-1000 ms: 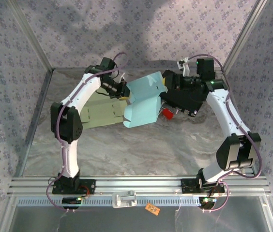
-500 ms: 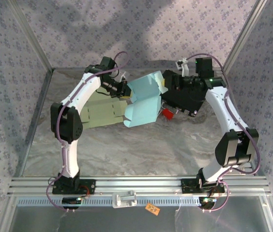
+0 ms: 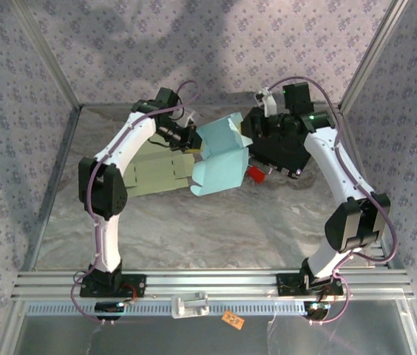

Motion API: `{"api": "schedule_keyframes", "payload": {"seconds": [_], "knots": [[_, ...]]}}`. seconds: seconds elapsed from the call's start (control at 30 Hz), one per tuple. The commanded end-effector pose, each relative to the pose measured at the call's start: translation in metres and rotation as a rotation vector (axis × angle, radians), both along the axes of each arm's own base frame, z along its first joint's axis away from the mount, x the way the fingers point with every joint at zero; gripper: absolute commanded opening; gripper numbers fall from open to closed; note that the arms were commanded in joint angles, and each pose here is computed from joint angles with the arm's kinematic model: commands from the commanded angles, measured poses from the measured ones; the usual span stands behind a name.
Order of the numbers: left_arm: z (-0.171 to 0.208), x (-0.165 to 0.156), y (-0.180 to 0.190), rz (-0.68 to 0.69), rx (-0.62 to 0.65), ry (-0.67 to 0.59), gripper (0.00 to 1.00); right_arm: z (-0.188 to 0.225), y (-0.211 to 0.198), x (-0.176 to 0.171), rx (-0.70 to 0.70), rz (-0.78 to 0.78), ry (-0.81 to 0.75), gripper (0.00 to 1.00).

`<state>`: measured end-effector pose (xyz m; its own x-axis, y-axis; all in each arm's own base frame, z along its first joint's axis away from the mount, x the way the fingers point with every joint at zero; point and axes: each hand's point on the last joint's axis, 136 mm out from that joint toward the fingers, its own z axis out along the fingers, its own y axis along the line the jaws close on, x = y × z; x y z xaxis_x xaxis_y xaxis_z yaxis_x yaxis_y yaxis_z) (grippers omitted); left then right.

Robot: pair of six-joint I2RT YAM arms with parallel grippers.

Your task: Fold the paper box

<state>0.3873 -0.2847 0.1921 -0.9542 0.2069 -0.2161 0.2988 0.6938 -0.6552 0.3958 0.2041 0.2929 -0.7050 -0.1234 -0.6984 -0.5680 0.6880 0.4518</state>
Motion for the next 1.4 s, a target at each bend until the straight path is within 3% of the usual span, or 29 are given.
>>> {"api": "schedule_keyframes", "payload": {"seconds": [0.0,0.43,0.53,0.73,0.8,1.07,1.37], "knots": [[0.016,-0.007,-0.004,-0.019,-0.005,-0.026,0.0,-0.008,-0.008,0.005,-0.146,-0.046,-0.033,0.39],[0.024,-0.021,-0.01,-0.009,0.049,-0.035,0.0,-0.025,-0.009,0.016,-0.575,-0.223,-0.131,0.34],[0.024,-0.024,-0.01,-0.002,0.067,-0.03,0.0,-0.027,-0.014,0.021,-0.693,-0.281,-0.154,0.27],[0.032,-0.025,-0.008,0.062,0.099,-0.015,0.0,-0.03,-0.021,0.026,-0.86,-0.367,-0.165,0.03],[0.035,-0.026,-0.008,0.085,0.111,0.0,0.0,-0.03,-0.026,0.027,-0.906,-0.409,-0.163,0.0],[0.041,-0.036,-0.009,0.144,0.144,0.047,0.0,-0.038,-0.021,0.024,-0.854,-0.402,-0.111,0.0],[0.046,-0.039,-0.01,0.144,0.144,0.055,0.0,-0.041,-0.021,0.029,-0.771,-0.38,-0.059,0.18]]}}
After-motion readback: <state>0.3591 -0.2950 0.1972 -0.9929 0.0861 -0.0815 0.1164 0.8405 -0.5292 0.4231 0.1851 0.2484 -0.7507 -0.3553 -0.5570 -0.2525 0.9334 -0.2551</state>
